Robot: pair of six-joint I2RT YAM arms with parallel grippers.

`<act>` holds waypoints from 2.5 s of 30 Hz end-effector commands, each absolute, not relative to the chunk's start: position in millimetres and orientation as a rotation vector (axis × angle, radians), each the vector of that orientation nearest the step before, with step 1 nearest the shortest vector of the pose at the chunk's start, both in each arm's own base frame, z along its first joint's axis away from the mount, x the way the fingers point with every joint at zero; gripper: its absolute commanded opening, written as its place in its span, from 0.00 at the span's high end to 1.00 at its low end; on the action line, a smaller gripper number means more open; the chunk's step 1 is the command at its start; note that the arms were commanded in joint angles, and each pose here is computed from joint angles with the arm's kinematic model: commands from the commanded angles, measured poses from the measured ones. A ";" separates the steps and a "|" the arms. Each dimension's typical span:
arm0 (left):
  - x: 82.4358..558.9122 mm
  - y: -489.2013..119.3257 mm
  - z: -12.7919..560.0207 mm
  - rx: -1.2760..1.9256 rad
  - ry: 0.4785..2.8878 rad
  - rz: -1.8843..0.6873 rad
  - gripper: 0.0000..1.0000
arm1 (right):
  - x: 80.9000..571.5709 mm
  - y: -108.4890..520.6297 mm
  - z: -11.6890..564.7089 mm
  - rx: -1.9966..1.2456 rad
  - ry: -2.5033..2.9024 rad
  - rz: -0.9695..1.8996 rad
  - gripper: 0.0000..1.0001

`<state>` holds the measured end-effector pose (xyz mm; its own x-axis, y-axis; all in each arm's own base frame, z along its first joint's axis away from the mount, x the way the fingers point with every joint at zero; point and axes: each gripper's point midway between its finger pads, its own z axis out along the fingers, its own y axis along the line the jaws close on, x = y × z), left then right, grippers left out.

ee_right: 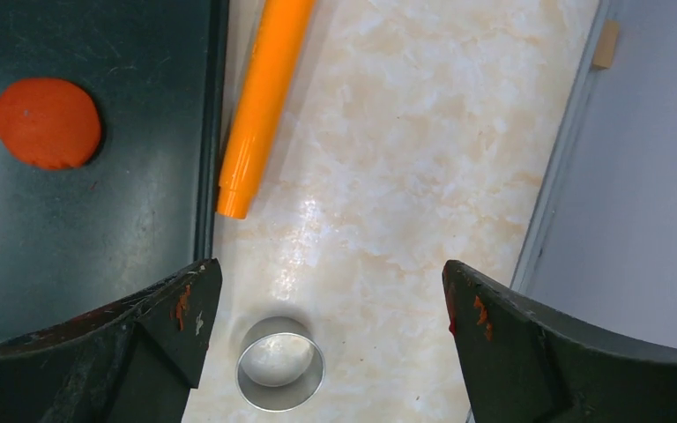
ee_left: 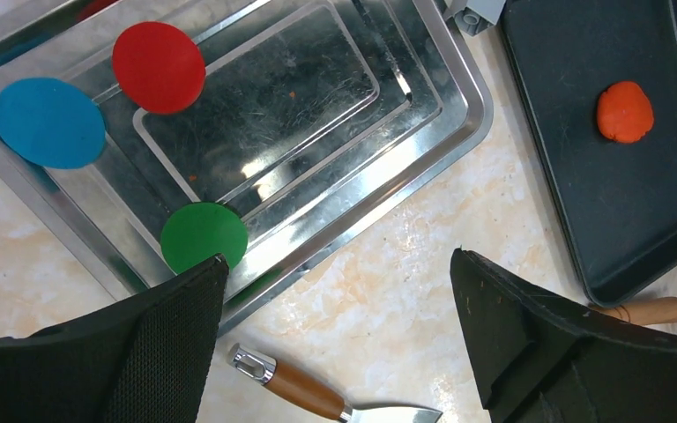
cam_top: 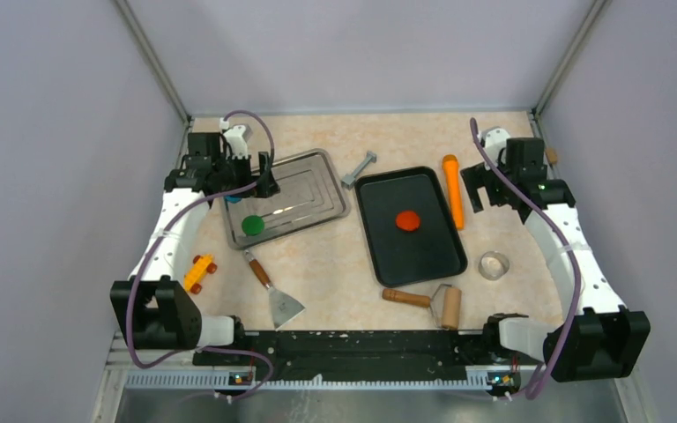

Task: Roll out the dumpling wrappers from the dough

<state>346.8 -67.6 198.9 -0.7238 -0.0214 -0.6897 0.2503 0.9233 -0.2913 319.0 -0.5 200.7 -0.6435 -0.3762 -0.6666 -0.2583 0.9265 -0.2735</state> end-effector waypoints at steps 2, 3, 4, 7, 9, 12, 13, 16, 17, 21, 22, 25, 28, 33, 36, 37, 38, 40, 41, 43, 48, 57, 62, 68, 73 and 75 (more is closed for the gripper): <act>351.7 -66.7 206.7 0.118 2.287 -0.474 0.01 | 307.5 34.6 212.7 -0.678 2.204 -0.002 0.02; 352.3 -67.1 206.6 0.118 2.289 -0.477 0.01 | 299.5 47.6 213.1 -0.784 2.174 0.075 0.03; 352.9 -67.5 207.2 0.114 2.290 -0.481 0.01 | 288.9 64.8 213.9 -0.894 2.127 0.184 0.04; 353.6 -68.2 209.1 0.103 2.288 -0.489 0.01 | 266.7 91.3 207.4 -1.100 2.073 0.318 0.10; 354.2 -68.6 211.3 0.105 2.279 -0.490 0.01 | 251.2 105.5 193.9 -1.235 2.088 0.358 0.16; 355.8 -67.3 213.4 0.090 2.269 -0.481 0.01 | 227.7 124.1 168.2 -1.430 2.101 0.398 0.27; 356.3 -68.0 215.2 0.092 2.264 -0.485 0.01 | 220.4 130.6 159.3 -1.494 2.097 0.402 0.30; 359.7 -68.4 220.7 0.091 2.246 -0.488 0.01 | 201.6 145.3 136.1 -1.650 2.061 0.396 0.33; 360.8 -68.3 223.0 0.091 2.240 -0.486 0.01 | 197.6 147.8 128.0 -1.686 2.054 0.380 0.34; 362.2 -67.1 229.8 0.099 2.223 -0.473 0.01 | 180.5 160.4 105.0 -1.792 2.018 0.406 0.35; 361.7 -66.5 230.4 0.102 2.223 -0.468 0.01 | 178.1 162.7 101.4 -1.807 2.006 0.414 0.35; 359.4 -64.7 230.3 0.110 2.222 -0.452 0.01 | 168.9 166.4 90.3 -1.877 1.956 0.465 0.35; 358.5 -62.4 225.8 0.109 2.232 -0.436 0.01 | 156.9 170.1 80.7 -1.966 1.902 0.526 0.36; 362.9 -61.3 220.2 0.107 2.247 -0.430 0.01 | 129.1 181.9 68.8 -2.133 1.809 0.600 0.40; 366.8 -62.3 217.3 0.094 2.255 -0.441 0.01 | 115.0 186.4 58.5 -2.225 1.748 0.585 0.40; 368.2 -63.2 216.7 0.092 2.257 -0.448 0.01 | 113.5 187.1 54.6 -2.245 1.727 0.557 0.40; 369.2 -64.3 216.4 0.094 2.259 -0.457 0.01 | 111.6 188.3 50.9 -2.260 1.709 0.536 0.40; 371.6 -65.7 215.7 0.094 2.267 -0.467 0.01 | 113.3 192.0 45.0 -2.244 1.695 0.500 0.39; 372.9 -65.8 215.6 0.091 2.270 -0.470 0.01 | 113.1 191.1 40.8 -2.240 1.705 0.478 0.39; 376.2 -67.0 216.1 0.095 2.271 -0.479 0.01 | 111.9 190.3 34.4 -2.241 1.711 0.455 0.39; 383.9 -69.1 215.5 0.078 2.274 -0.499 0.01 | 124.8 197.5 30.5 -2.177 1.730 0.390 0.41; 384.1 -71.4 218.1 0.091 2.262 -0.514 0.01 | 124.0 206.1 27.3 -2.095 1.809 0.417 0.51; 385.6 -72.2 216.0 0.100 2.264 -0.518 0.01 | 115.2 197.2 12.2 -2.101 1.867 0.431 0.52; 386.1 -76.4 218.0 0.109 2.257 -0.549 0.01 | 121.1 201.3 30.0 -2.087 1.901 0.415 1.00; 381.7 -84.8 227.1 0.156 2.230 -0.604 0.02 | 124.9 205.7 113.6 -2.022 1.940 0.584 1.00; 378.5 -100.3 228.9 0.212 2.227 -0.638 0.02 | 131.6 204.9 152.1 -1.976 1.940 0.668 1.00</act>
<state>370.4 -79.6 197.8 -0.7376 -0.0909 -0.6691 0.2296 0.8981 -0.3752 124.5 198.5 68.2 0.0276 -0.9157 -0.4010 -0.9968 -0.0555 0.0580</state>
